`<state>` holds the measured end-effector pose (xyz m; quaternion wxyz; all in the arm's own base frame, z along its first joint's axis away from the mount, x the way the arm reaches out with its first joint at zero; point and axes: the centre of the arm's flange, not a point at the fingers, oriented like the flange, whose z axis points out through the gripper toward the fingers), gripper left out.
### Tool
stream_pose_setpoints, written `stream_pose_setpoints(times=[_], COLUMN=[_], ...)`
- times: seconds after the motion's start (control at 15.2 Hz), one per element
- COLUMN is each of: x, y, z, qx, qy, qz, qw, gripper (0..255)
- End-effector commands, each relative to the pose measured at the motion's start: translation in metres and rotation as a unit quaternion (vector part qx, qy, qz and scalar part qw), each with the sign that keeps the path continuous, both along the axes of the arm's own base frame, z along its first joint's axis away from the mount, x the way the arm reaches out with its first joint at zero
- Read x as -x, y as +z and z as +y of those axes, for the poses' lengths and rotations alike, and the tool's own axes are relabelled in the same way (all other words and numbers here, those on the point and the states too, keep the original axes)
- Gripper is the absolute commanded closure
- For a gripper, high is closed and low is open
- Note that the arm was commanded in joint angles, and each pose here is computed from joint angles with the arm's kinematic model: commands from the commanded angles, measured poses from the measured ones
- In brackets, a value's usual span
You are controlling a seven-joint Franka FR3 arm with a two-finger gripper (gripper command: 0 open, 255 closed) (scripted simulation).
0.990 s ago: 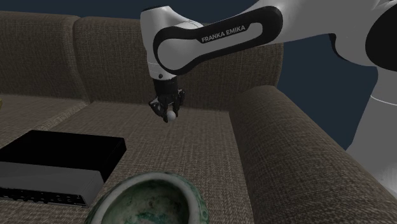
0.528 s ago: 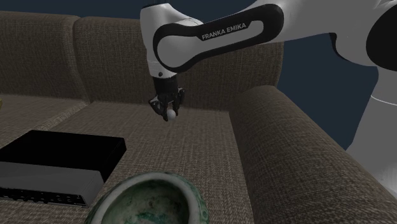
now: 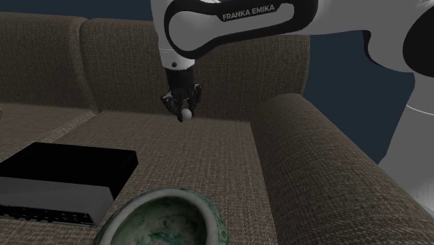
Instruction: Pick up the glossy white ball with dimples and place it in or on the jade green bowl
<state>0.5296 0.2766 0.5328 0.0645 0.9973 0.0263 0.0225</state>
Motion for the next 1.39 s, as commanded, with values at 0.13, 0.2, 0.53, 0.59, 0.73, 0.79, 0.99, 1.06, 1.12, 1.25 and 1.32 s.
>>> stream_pose_setpoints(times=[0.13,0.2,0.53,0.59,0.73,0.79,0.99,1.06,1.12,1.25,1.32], x=[0.000,0.000,0.000,0.000,0.000,0.000,0.000,0.000,0.000,0.000,0.000], y=[0.021,0.026,0.053,0.058,0.069,0.074,0.090,0.095,0.100,0.111,0.116], z=[0.000,0.000,0.000,0.000,0.000,0.000,0.000,0.000,0.000,0.000,0.000], qx=[0.000,0.000,0.000,0.000,0.000,0.000,0.000,0.000,0.000,0.000,0.000], qy=[0.000,0.000,0.000,0.000,0.000,0.000,0.000,0.000,0.000,0.000,0.000], qz=[0.000,0.000,0.000,0.000,0.000,0.000,0.000,0.000,0.000,0.000,0.000], qw=[1.0000,1.0000,1.0000,1.0000,1.0000,1.0000,1.0000,1.0000,1.0000,1.0000,1.0000], gripper=[255,255,255,255,255,255,255,255,255,255,255])
